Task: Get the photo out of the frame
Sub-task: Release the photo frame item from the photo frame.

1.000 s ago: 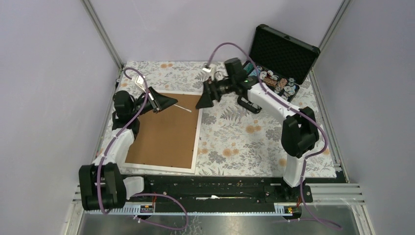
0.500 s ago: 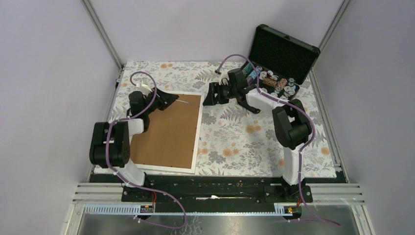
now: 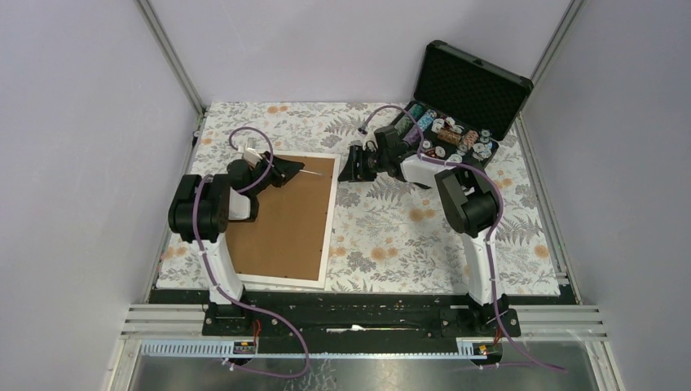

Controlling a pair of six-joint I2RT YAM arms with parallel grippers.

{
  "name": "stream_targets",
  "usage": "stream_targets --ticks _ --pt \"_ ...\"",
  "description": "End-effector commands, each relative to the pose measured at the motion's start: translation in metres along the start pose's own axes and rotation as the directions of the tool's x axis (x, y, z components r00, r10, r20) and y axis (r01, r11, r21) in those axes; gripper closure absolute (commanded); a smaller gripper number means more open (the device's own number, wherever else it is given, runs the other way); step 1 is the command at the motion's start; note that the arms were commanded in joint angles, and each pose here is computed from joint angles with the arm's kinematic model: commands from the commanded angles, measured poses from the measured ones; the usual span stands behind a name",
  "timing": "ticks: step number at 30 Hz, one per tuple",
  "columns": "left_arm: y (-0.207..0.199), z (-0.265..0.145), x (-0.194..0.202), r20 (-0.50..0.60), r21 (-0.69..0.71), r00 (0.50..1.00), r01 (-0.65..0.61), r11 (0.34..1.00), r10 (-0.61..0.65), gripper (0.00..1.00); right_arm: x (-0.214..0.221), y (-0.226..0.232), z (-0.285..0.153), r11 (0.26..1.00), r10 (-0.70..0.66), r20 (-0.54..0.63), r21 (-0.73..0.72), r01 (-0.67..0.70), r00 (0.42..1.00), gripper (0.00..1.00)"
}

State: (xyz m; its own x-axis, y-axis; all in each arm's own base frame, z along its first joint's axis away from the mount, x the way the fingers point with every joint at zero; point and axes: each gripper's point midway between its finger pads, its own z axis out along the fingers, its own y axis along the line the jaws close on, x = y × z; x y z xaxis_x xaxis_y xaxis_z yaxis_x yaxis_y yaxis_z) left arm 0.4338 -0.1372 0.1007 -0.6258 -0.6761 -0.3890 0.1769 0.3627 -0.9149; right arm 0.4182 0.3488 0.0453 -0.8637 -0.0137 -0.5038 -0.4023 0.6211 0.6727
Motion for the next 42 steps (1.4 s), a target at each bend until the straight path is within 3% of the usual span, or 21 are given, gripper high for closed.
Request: stream_targets --ticks 1,13,42 --pt "-0.016 0.011 -0.01 0.025 0.105 0.998 -0.066 0.992 0.064 1.0 -0.014 0.002 0.009 1.0 -0.01 0.054 -0.016 0.011 0.998 0.45" --pt "0.006 0.026 -0.001 -0.013 0.051 0.998 -0.058 0.997 0.059 1.0 -0.014 -0.009 0.024 1.0 0.006 0.067 -0.009 -0.006 0.998 0.54" --pt "0.028 0.039 0.008 -0.034 -0.003 0.993 -0.111 0.994 0.111 1.0 -0.013 0.005 0.031 0.997 0.021 0.052 -0.074 -0.018 0.998 0.56"
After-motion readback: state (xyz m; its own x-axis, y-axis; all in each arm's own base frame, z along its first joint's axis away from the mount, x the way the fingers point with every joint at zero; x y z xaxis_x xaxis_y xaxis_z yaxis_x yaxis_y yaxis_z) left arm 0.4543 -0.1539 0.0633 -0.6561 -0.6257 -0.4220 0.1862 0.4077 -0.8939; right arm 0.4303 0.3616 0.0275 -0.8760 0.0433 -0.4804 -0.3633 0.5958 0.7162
